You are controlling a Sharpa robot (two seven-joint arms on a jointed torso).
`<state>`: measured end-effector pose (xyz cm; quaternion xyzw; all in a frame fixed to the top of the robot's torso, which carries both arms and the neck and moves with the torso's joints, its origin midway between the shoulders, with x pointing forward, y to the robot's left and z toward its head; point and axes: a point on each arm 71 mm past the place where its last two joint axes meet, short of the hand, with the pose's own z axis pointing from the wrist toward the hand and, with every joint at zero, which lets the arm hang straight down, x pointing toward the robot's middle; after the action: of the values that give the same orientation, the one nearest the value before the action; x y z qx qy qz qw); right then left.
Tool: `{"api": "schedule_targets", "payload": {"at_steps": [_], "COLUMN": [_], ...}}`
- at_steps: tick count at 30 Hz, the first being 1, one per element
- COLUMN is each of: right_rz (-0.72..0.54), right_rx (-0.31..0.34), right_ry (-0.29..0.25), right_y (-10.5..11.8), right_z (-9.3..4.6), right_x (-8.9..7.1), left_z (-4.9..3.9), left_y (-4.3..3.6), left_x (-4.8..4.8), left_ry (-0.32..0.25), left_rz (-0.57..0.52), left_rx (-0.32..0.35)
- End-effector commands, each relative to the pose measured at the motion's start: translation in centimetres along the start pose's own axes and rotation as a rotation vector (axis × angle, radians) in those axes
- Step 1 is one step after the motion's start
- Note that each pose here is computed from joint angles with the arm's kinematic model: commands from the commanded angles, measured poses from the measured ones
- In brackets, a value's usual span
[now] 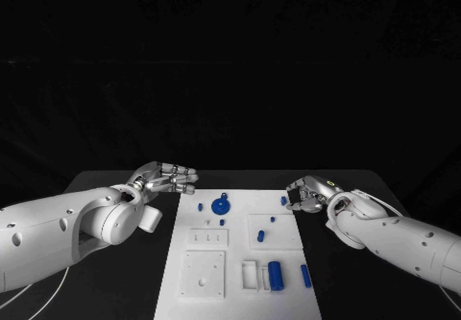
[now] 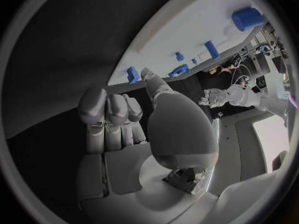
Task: Assemble the parts on the task board
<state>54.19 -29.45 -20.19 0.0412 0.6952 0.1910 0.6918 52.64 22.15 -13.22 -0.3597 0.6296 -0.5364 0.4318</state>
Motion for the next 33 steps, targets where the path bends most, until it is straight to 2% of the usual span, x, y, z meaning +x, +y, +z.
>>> {"api": "schedule_targets", "payload": {"at_steps": [1, 11, 33], "right_rz": [0.008, 0.016, 0.034], "right_rx": [-0.014, 0.004, -0.006], "right_ry": [0.051, 0.071, 0.083], "right_y": [-0.1, -0.7, -0.2], "right_z": [0.2, 0.9, 1.4], "right_x": [0.6, 1.2, 1.8], "left_z": [0.04, 0.01, 0.01], "left_y": [-0.13, -0.14, -0.13], "left_x": [0.29, 0.39, 0.45], "left_ry": [0.023, 0.028, 0.035], "left_rz": [0.002, 0.004, 0.008], "left_rx": [0.013, 0.012, 0.008]}}
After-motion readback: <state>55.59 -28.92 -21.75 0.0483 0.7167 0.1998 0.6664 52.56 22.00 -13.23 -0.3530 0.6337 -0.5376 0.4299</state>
